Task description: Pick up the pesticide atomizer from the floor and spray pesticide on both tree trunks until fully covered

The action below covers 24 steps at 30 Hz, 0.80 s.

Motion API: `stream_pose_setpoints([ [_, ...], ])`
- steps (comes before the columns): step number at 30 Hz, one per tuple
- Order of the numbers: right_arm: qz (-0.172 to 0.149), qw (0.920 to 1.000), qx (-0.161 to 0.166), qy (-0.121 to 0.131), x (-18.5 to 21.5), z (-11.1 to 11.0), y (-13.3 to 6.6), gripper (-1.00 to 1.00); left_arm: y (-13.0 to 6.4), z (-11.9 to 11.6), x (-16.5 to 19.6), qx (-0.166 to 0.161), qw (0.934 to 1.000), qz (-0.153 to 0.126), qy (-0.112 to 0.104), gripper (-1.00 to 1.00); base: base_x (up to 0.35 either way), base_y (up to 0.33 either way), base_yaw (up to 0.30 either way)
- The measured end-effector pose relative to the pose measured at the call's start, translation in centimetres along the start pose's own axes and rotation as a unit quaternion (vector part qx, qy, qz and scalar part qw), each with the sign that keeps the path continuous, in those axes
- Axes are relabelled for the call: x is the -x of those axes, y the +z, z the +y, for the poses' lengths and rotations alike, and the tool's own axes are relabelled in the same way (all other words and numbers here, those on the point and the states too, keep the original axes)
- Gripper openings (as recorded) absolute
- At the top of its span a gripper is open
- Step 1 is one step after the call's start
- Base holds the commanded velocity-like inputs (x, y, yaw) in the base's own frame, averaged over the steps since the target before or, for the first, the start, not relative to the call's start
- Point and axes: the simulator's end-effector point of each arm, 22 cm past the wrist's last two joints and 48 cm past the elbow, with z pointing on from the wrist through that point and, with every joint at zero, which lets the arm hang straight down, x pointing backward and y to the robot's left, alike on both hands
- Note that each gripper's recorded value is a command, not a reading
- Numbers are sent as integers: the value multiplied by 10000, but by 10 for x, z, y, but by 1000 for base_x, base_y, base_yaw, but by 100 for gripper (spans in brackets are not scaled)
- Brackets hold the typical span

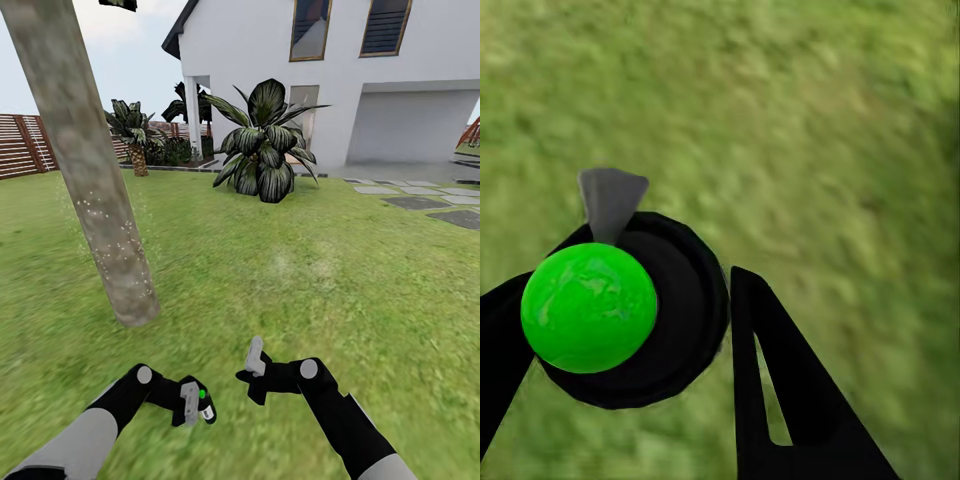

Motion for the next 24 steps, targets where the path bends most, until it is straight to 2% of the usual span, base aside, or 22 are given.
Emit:
stream_pose_setpoints([
  [5, -2, 10000, 2, -5, 0, 0, 0, -100, 6, 7, 24, -9, 9999, -118, 125, -100, 0, 0, 0],
  [10, -7, 10000, -1, -12, 1, 0, 0, -100, 16, 4, 44, -135, 9993, -143, 327, -100, 0, 0, 0],
  [16, -9, 10000, -4, -13, 1, 0, 0, -100, 22, 4, 57, -166, 9988, -220, 394, -100, 0, 0, 0],
  [24, -6, 10000, 0, -11, 1, 0, 0, -100, 17, 15, 68, -83, 9985, -290, 454, -100, 0, 0, 0],
])
